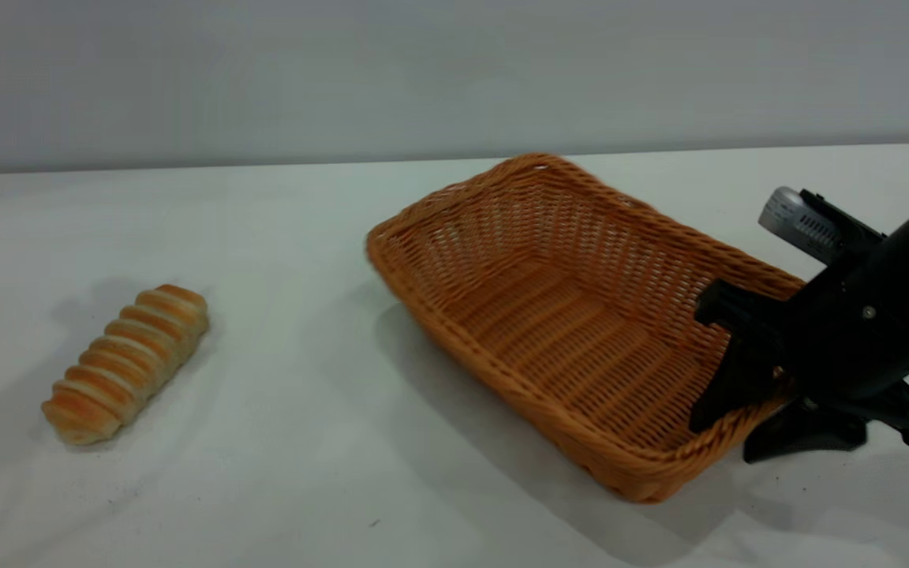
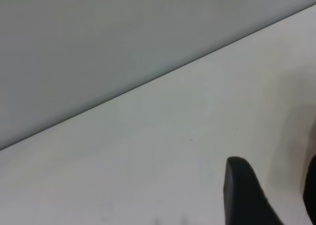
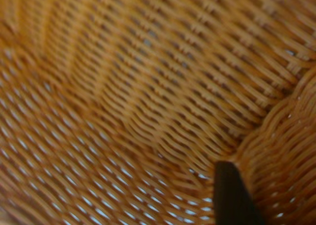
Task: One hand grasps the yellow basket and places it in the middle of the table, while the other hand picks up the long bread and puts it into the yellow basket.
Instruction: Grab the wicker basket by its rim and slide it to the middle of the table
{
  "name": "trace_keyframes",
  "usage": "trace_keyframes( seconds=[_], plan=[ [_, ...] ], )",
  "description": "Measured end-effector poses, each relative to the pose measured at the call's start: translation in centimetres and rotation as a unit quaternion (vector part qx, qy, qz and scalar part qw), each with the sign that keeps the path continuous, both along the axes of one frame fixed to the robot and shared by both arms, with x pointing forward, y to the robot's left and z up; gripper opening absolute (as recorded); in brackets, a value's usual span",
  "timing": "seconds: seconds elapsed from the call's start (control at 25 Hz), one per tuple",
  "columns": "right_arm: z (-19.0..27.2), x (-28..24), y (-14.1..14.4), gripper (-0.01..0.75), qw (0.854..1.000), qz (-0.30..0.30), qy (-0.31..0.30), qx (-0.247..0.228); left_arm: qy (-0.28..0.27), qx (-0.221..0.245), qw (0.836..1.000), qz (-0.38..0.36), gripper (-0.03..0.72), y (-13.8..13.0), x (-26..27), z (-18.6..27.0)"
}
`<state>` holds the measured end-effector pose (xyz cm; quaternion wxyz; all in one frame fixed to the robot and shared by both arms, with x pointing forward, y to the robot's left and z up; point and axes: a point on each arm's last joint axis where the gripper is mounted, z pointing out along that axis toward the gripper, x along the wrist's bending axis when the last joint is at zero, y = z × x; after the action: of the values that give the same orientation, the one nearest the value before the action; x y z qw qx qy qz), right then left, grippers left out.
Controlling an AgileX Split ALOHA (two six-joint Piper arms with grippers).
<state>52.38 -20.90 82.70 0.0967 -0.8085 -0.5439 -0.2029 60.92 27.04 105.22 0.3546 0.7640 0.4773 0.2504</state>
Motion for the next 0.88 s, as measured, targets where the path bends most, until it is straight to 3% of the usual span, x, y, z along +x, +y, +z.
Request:
trace_keyframes(
  seconds=[0.16, 0.24, 0.68, 0.88],
  plan=[
    [0.0, 0.2, 0.0, 0.11, 1.0, 0.007, -0.008, -0.002, 0.006, 0.0, 1.0, 0.0, 0.372, 0.0, 0.2, -0.5],
    [0.0, 0.2, 0.0, 0.05, 1.0, 0.025, -0.014, -0.005, 0.009, 0.0, 1.0, 0.0, 0.372, 0.0, 0.3, -0.7],
    [0.6, 0.4, 0.9, 0.046, 0.996, 0.081, -0.031, 0.017, 0.007, 0.002, 1.0, 0.002, 0.372, 0.0, 0.4, -0.8],
    [1.6, 1.4, 4.4, 0.046, 0.988, 0.144, -0.057, 0.017, 0.008, 0.001, 1.0, 0.002, 0.372, 0.0, 0.4, -0.8]
  ],
)
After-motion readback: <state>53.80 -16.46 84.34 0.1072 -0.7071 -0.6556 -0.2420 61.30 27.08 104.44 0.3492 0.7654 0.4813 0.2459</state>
